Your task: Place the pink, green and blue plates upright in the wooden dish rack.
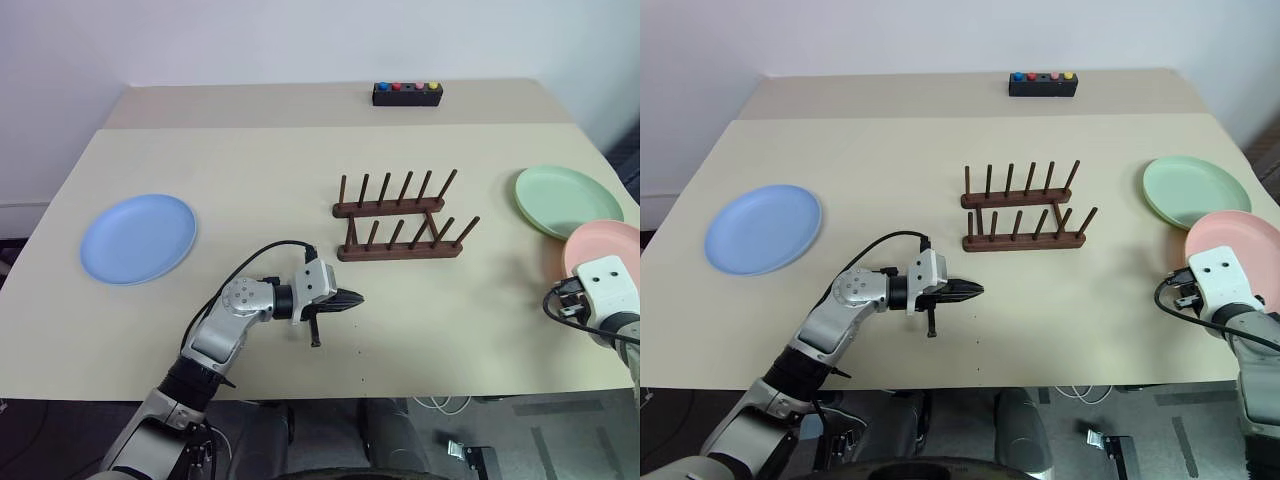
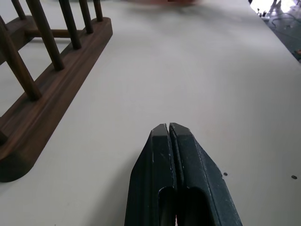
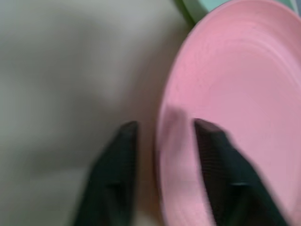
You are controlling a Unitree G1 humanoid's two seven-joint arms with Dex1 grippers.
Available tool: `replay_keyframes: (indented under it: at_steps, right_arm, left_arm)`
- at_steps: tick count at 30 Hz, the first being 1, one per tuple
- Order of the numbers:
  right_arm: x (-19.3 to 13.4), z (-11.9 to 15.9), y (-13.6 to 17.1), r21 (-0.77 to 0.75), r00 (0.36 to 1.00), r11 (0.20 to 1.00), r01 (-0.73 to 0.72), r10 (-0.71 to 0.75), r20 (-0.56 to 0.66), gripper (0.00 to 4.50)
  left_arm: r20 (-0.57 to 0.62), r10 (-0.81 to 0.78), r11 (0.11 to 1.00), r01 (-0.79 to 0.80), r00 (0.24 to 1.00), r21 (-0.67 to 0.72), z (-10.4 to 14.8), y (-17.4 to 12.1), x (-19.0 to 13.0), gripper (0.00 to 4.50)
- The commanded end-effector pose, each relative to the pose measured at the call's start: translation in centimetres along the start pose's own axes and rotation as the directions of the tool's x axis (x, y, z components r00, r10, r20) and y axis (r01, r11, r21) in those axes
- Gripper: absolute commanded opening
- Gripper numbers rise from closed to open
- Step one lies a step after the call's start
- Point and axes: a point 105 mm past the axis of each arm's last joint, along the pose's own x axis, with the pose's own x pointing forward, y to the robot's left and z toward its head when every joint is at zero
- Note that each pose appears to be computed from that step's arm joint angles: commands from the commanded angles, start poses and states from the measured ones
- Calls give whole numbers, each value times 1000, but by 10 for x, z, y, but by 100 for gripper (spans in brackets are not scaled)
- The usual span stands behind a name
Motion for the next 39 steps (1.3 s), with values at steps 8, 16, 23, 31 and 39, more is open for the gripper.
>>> replay_keyframes:
  at_steps: [8,16,23,31,39]
  right_arm:
    - [-14,30,-15,-52,992,994,97,-93,85,5]
    - [-46,131,-37,-153,885,965,212,-123,449,5]
    - [-86,222,17,-148,576,984,-99,178,798,5]
    - [-117,239,60,-199,255,721,-664,468,846,5]
    - [-101,231,47,-80,249,601,-795,443,862,5]
  left_arm:
    - [96,-32,999,30,995,15,20,-2,-1,0]
    - [93,-36,999,34,995,17,20,-1,2,0]
    - [96,-35,999,33,995,18,20,-1,6,0]
    - [88,-7,1000,5,996,16,17,0,2,0]
    - [83,9,1000,-10,997,13,17,1,0,0]
